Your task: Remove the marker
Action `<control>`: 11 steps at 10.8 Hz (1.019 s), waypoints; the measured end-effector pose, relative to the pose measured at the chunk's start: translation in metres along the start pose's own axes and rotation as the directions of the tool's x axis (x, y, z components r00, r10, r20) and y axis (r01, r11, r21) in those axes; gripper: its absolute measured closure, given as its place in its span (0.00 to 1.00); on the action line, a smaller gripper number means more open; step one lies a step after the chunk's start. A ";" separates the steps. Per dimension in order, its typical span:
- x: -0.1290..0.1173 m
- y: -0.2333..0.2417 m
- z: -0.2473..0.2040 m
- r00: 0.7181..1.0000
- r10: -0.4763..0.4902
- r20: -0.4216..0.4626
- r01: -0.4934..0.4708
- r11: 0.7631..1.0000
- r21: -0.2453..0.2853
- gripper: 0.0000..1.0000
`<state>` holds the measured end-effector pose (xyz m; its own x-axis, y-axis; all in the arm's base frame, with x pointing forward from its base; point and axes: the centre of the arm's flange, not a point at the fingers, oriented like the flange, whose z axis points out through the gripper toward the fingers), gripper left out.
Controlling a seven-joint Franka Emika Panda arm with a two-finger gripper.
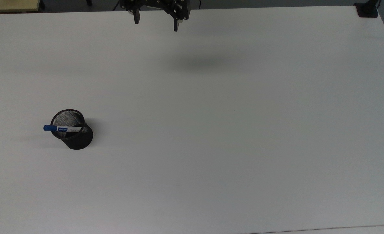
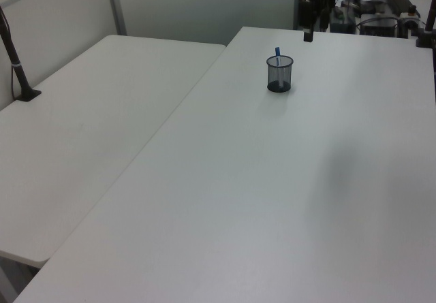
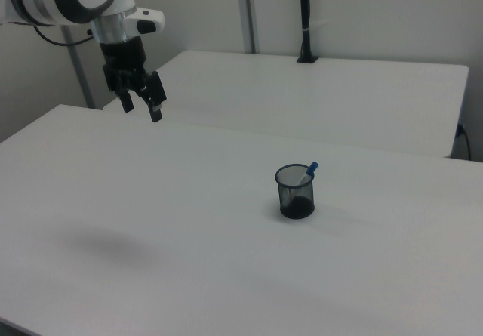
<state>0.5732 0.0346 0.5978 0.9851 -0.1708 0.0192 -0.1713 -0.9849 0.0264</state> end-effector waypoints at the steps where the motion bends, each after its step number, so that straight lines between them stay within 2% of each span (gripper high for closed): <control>1: 0.003 0.007 -0.001 1.000 0.014 -0.008 -0.014 1.000 0.002 0.00; 3: 0.014 0.035 -0.001 0.997 0.064 -0.047 -0.063 0.998 0.010 0.00; 5: 0.036 0.070 0.009 0.985 0.127 -0.113 -0.125 0.992 0.026 0.00; 8: 0.075 0.128 0.040 0.951 0.217 -0.218 -0.213 0.976 0.044 0.00; 11: 0.106 0.173 0.080 0.912 0.258 -0.320 -0.261 0.965 0.034 0.00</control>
<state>0.6489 -0.1566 0.5247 0.8493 -0.4001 0.3445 -0.4217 -0.9066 -0.0133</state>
